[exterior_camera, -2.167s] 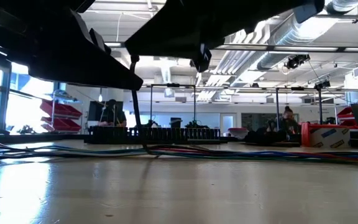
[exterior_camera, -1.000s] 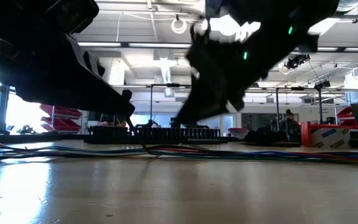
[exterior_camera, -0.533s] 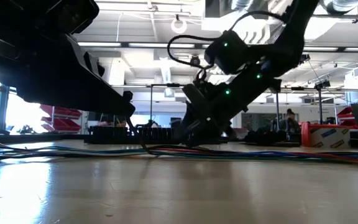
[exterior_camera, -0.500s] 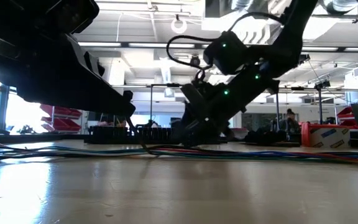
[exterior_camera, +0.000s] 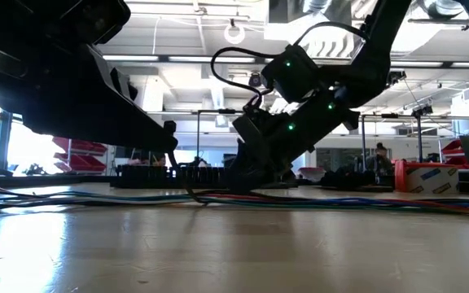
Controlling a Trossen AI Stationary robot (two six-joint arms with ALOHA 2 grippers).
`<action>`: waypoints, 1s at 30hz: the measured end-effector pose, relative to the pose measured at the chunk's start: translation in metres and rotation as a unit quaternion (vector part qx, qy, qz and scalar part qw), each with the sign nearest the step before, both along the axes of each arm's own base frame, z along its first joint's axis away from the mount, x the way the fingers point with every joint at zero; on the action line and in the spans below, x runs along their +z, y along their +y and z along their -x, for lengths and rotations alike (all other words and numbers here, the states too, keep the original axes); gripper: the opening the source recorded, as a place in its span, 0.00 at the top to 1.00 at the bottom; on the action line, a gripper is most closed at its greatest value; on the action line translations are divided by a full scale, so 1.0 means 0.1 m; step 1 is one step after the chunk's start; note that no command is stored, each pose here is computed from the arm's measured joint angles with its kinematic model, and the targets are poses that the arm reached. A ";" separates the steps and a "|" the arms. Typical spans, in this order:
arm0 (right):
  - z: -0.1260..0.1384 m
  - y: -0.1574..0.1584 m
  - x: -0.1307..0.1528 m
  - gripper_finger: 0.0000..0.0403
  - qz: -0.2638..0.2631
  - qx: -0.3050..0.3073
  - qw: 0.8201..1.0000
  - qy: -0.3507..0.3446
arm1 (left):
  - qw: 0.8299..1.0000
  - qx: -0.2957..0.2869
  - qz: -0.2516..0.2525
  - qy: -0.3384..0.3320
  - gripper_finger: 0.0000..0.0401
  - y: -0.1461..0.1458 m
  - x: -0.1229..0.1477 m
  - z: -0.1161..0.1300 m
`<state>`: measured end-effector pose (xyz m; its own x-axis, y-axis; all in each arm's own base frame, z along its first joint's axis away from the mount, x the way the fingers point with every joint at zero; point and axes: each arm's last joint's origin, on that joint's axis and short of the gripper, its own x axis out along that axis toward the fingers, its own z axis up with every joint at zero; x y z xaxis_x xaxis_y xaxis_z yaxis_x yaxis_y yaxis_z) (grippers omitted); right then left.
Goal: Ziptie cables
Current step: Wrap the top black zip tie around the colored cable bundle
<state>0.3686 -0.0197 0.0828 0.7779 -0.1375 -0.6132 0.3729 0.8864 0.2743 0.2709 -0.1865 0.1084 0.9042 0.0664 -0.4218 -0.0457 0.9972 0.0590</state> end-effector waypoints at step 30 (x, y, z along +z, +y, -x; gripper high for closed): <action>0.02 0.89 0.10 1.00 0.297 0.093 0.950 -0.015 | 1.000 0.016 0.001 -0.012 1.00 0.01 0.01 -0.01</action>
<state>0.3661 0.0695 0.0932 0.8383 -0.3109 -0.4478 0.1940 0.9378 -0.2880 0.2715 -0.1859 0.1098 0.9111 0.0947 -0.4011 -0.0791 0.9953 0.0553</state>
